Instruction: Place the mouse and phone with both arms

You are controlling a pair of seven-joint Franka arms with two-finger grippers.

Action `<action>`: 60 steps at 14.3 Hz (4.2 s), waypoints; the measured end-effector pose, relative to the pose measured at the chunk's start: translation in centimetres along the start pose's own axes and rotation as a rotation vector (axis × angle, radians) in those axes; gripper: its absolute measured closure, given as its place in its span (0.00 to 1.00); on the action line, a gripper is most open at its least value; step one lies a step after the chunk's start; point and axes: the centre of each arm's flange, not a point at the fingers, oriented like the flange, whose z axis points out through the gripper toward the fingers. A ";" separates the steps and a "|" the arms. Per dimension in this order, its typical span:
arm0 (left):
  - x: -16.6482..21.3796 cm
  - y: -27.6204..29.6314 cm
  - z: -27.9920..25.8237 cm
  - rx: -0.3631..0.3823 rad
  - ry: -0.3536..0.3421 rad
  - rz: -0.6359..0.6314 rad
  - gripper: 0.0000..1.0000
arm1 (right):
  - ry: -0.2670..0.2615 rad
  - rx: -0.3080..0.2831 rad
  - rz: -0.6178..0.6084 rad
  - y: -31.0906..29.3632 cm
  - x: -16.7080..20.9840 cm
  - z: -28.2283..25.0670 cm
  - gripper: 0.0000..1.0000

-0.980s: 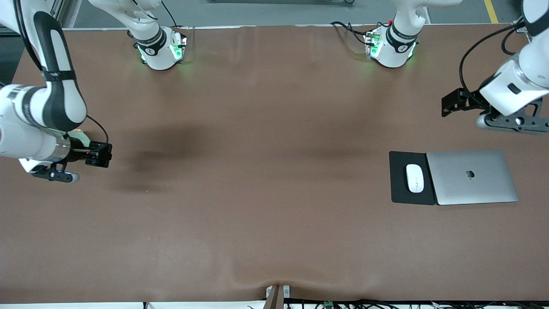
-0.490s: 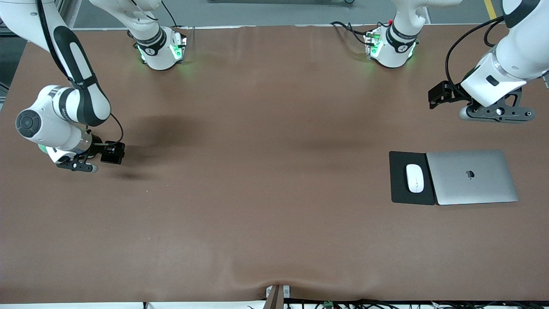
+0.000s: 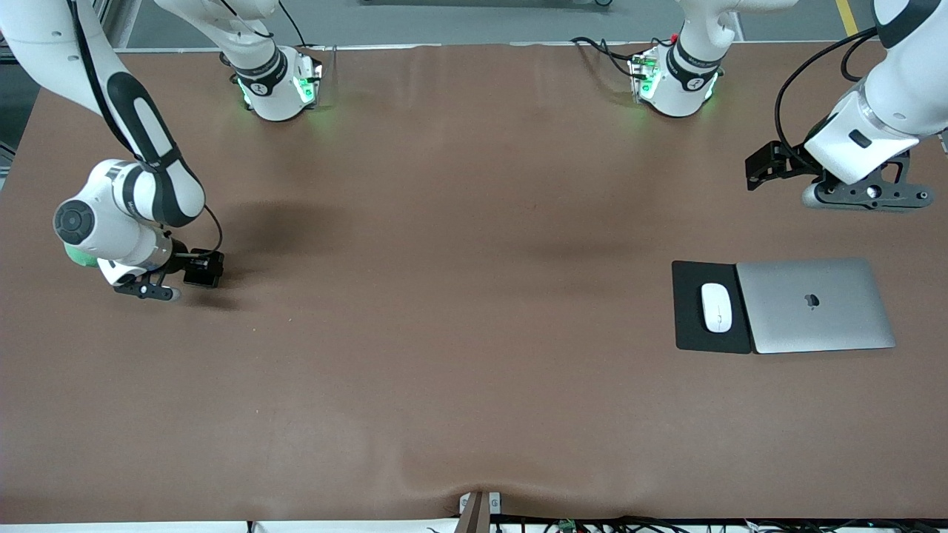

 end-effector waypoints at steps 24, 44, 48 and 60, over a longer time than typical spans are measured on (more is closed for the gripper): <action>1.7 1.8 -1.9 -0.004 0.056 0.030 0.00 | 0.065 -0.003 -0.138 -5.0 4.0 -36.9 0.00; 2.5 1.7 -2.0 -0.007 0.061 0.028 0.00 | 0.159 0.006 -0.163 -5.3 -2.0 -43.0 0.00; 2.5 1.7 -2.1 -0.007 0.061 0.028 0.00 | 0.160 0.007 -0.163 -5.3 -2.3 -43.4 0.00; 2.7 1.5 -1.7 -0.007 0.056 0.025 0.00 | 0.157 0.007 -0.155 -4.9 -2.3 -43.3 0.00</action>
